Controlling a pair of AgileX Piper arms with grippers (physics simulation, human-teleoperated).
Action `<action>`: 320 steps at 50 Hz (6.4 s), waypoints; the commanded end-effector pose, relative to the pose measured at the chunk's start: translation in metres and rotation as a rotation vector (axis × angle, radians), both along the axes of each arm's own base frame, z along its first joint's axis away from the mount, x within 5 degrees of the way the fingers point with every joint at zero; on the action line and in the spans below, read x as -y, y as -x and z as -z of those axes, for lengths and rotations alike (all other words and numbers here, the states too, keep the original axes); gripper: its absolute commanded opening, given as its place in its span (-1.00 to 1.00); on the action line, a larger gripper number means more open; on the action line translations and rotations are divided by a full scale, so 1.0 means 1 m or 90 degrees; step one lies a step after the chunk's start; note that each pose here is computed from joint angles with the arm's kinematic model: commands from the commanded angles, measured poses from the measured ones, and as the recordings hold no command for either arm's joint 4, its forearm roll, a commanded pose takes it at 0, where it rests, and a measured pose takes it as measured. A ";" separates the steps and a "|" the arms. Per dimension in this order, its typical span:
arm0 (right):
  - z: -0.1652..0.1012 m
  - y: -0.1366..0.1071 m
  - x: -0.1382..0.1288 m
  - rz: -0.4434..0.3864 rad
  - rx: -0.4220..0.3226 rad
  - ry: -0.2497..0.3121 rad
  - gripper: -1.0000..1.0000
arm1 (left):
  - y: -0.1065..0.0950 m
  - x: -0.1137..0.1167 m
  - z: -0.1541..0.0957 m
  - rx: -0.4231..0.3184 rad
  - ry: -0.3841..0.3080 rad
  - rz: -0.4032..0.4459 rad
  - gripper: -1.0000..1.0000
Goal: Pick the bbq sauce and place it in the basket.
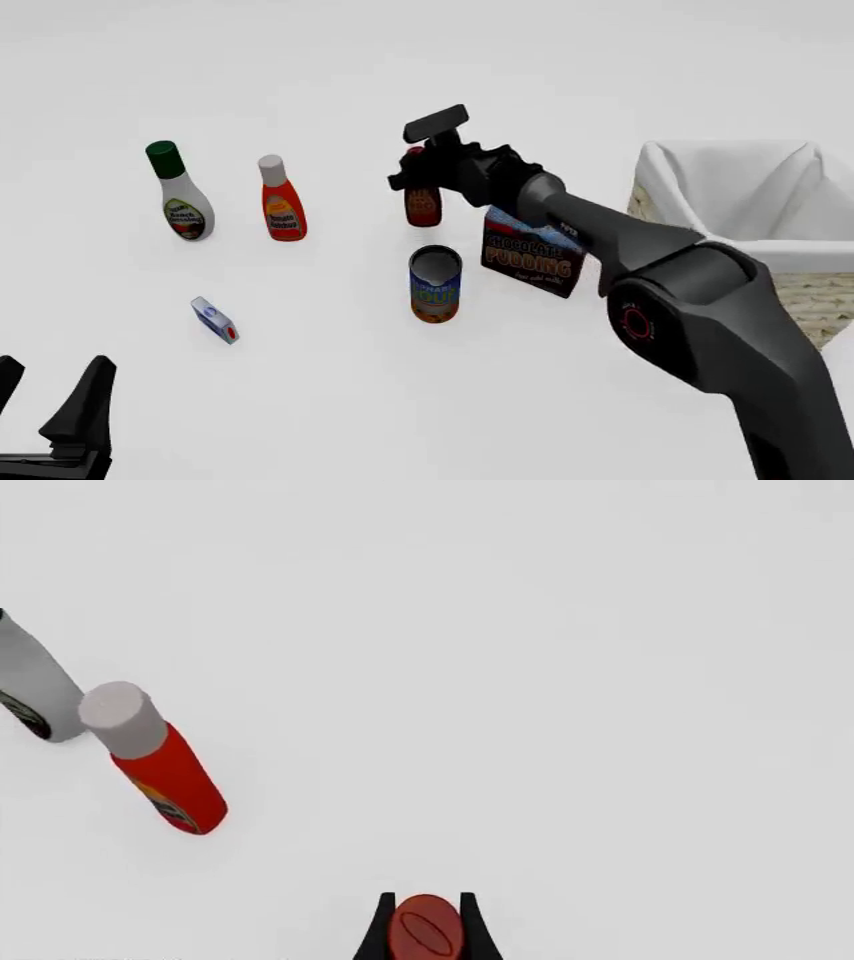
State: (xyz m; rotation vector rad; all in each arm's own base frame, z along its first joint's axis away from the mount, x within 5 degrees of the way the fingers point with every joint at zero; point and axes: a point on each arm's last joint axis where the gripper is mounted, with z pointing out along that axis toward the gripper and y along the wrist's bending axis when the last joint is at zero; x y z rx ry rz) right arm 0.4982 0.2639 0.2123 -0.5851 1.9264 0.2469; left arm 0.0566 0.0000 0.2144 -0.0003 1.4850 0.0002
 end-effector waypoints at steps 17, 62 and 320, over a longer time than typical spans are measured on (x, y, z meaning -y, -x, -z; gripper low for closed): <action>-0.084 0.042 0.002 -0.027 0.067 -0.020 -1.00 | 0.000 0.000 0.000 0.000 0.000 0.000 1.00; -0.221 0.145 0.074 -0.021 0.173 -0.026 -1.00 | 0.000 0.000 0.000 0.000 0.000 0.000 1.00; -0.074 0.137 0.339 0.416 0.063 0.049 1.00 | 0.000 0.000 0.000 0.000 0.000 0.000 1.00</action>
